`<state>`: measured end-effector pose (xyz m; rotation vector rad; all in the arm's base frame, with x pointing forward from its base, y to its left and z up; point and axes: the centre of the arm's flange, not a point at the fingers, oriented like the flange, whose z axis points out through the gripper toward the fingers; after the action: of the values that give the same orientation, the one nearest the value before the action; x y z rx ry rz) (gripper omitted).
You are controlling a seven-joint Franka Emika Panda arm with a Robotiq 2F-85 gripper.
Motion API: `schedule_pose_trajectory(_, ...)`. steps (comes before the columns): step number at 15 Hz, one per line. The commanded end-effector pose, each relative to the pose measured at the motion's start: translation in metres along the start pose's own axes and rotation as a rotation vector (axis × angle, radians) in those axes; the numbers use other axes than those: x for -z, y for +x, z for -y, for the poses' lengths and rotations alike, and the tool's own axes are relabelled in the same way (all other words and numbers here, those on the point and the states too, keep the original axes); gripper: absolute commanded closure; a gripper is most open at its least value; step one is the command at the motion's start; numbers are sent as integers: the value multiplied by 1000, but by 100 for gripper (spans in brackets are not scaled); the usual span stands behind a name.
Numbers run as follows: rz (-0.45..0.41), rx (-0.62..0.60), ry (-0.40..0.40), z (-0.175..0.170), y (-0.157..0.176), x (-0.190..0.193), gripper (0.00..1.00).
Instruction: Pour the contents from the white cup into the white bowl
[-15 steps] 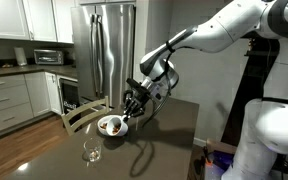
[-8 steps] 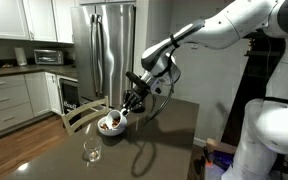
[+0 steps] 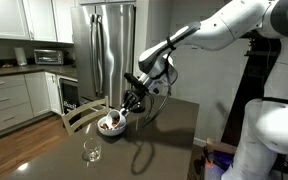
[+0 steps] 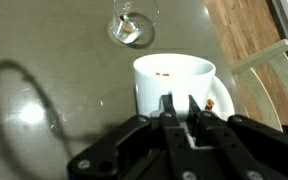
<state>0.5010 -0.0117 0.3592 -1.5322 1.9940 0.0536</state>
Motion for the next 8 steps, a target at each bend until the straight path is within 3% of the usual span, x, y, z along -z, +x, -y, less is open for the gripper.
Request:
schedule_pose_trajectory(1, -27, 34, 39, 22, 8, -6, 96)
schedule_pose_trajectory(8, -130, 88, 139, 53, 39, -18, 96)
